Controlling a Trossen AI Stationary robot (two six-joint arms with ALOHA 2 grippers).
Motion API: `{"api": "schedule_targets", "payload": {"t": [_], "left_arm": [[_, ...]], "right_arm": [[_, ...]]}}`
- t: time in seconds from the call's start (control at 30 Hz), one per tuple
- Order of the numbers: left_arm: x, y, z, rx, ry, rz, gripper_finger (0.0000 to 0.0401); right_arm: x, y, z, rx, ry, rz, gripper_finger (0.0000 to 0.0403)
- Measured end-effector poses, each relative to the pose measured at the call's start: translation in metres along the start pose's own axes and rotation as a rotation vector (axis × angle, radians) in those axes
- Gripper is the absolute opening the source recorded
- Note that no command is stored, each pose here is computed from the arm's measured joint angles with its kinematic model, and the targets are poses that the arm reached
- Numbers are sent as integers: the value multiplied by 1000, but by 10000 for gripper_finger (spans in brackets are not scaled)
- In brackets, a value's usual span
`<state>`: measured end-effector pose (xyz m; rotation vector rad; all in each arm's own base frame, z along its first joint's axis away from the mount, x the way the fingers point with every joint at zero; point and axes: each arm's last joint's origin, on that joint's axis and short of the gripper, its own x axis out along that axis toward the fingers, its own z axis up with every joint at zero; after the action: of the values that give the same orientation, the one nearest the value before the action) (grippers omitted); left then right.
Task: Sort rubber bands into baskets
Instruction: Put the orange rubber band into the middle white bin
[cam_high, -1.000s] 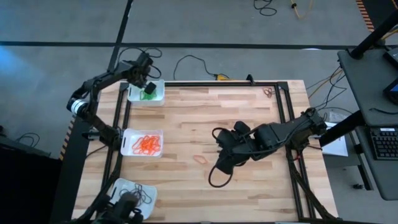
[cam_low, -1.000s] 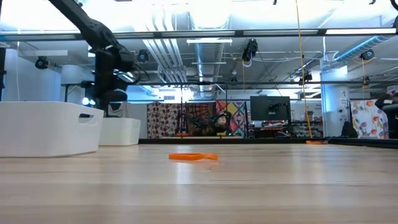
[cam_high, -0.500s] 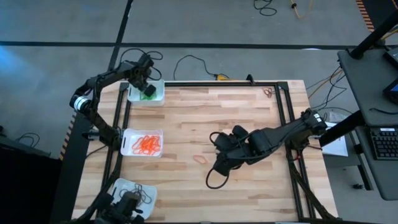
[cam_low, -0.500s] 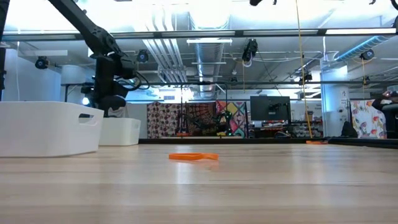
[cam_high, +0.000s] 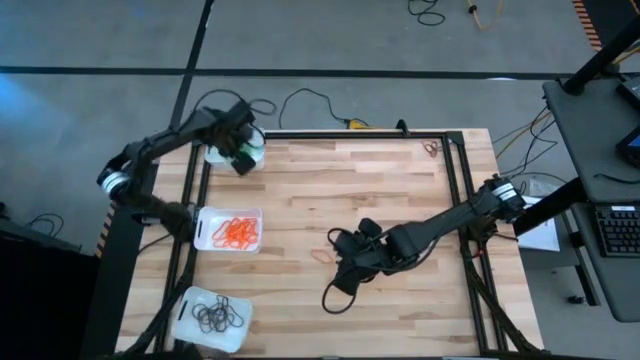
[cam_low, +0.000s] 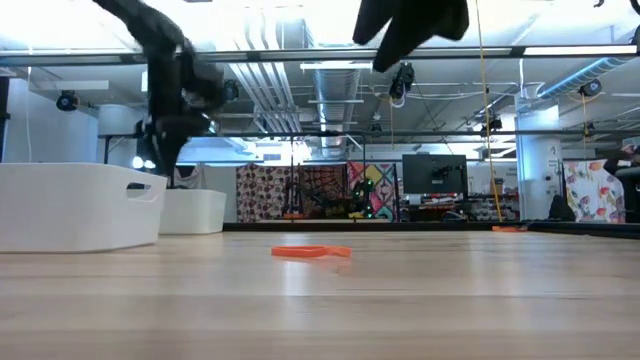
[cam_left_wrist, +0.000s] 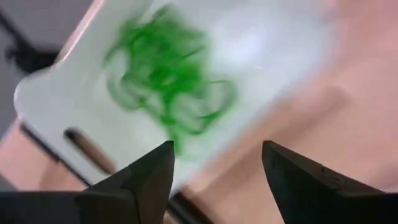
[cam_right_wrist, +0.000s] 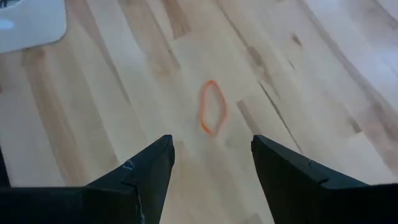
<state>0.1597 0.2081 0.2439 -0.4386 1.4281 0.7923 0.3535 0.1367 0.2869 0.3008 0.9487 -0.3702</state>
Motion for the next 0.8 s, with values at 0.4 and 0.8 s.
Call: {"api": "schedule_targets", "payload": {"t": [0.4,0.8], "left_arm": [[-73,-160,-67,572,-538,-378,228],[-21,-276,-107,793,-842,-665,228]], "right_arm": [[16,-11,-13,-94,54,-72,215],[14,-17,-17,-37,107,-130,215]]}}
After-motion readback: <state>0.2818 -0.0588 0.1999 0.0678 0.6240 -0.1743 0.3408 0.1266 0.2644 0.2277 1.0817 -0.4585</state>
